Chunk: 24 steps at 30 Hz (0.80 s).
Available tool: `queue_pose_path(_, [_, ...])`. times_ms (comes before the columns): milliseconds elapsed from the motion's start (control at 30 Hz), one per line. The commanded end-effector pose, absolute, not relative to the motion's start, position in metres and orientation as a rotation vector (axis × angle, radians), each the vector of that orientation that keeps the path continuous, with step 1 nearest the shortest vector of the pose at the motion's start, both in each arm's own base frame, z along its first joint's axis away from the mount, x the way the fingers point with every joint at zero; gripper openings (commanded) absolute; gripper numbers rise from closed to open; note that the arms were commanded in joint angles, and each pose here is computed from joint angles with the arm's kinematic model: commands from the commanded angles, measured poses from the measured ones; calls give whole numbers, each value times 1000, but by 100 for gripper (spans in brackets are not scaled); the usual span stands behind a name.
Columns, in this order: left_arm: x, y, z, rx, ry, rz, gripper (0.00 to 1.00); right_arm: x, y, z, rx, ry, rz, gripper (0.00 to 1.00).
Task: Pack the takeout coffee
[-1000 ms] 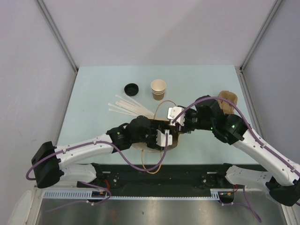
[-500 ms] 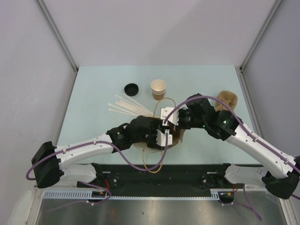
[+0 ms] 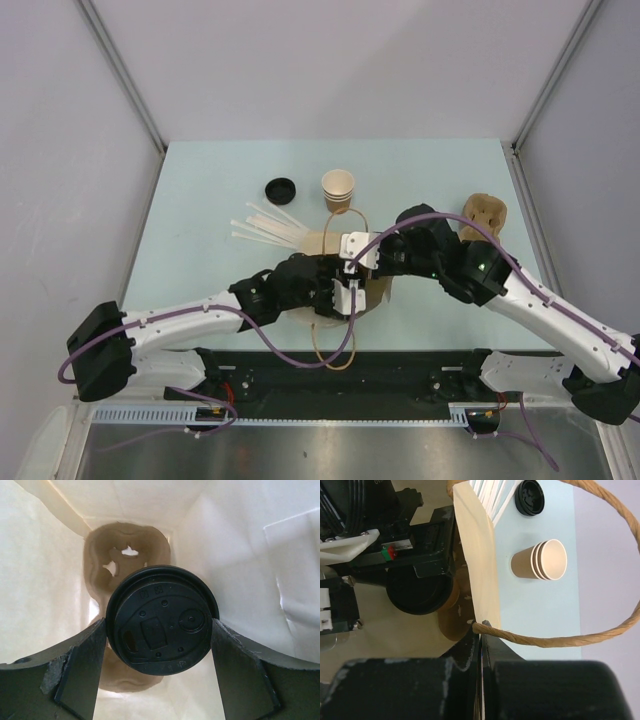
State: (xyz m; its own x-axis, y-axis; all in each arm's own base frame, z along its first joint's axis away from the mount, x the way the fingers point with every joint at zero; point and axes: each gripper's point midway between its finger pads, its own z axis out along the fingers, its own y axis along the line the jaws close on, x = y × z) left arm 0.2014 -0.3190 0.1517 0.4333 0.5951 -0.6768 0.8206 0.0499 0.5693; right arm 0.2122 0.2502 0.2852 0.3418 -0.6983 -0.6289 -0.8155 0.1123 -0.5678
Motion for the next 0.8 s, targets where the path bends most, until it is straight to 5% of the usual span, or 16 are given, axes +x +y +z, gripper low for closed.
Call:
queue_pose_path(0, [205, -329, 180, 1555, 1168, -279, 23, 208, 263, 318, -1539, 1274, 194, 0])
queue_pose_path(767, [216, -343, 212, 1567, 1116, -247, 20, 200, 265, 321, -1478, 1344, 276, 0])
